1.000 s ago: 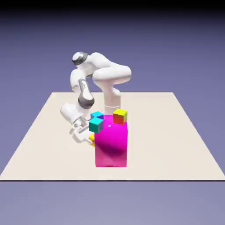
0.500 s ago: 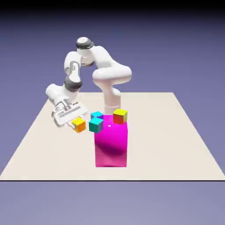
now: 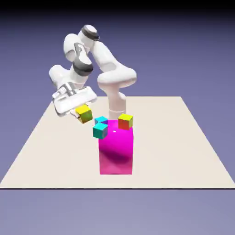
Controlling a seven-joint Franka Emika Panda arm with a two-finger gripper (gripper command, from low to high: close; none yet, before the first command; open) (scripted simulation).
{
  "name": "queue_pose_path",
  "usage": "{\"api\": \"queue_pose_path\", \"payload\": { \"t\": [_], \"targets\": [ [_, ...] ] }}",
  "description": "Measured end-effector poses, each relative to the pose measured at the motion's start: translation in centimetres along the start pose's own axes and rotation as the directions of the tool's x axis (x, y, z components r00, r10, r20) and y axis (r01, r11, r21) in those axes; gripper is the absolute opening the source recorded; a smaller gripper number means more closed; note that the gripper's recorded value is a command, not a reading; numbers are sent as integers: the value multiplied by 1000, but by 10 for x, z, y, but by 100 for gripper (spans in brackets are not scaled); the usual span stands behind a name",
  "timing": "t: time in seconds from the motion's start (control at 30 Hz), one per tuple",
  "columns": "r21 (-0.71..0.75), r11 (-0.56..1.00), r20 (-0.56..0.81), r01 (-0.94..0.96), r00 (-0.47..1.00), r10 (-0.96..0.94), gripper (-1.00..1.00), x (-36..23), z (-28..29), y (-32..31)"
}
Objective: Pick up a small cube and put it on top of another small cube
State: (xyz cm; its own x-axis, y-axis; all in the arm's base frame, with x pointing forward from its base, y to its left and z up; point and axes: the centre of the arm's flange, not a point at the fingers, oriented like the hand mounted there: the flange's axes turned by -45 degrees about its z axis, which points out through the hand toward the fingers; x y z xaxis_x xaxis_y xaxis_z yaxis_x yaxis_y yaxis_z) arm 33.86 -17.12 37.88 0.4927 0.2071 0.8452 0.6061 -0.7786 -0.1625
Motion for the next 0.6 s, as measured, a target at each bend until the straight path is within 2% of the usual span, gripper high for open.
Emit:
{"api": "queue_pose_path", "payload": {
  "t": [0.1,0.23,0.3,0.5,0.53,0.6],
  "targets": [
    [52,996,-7,69,998,-69,-100,21,13,-39],
    [144,955,-14,259,966,-259,-100,25,24,-106],
    [149,951,-14,272,962,-273,-100,23,24,-109],
    [150,951,-17,271,962,-271,-100,7,77,-112],
    [149,951,-14,272,962,-273,100,5,83,-113],
    [148,951,-15,272,962,-273,100,5,83,-113]
  ]
}}
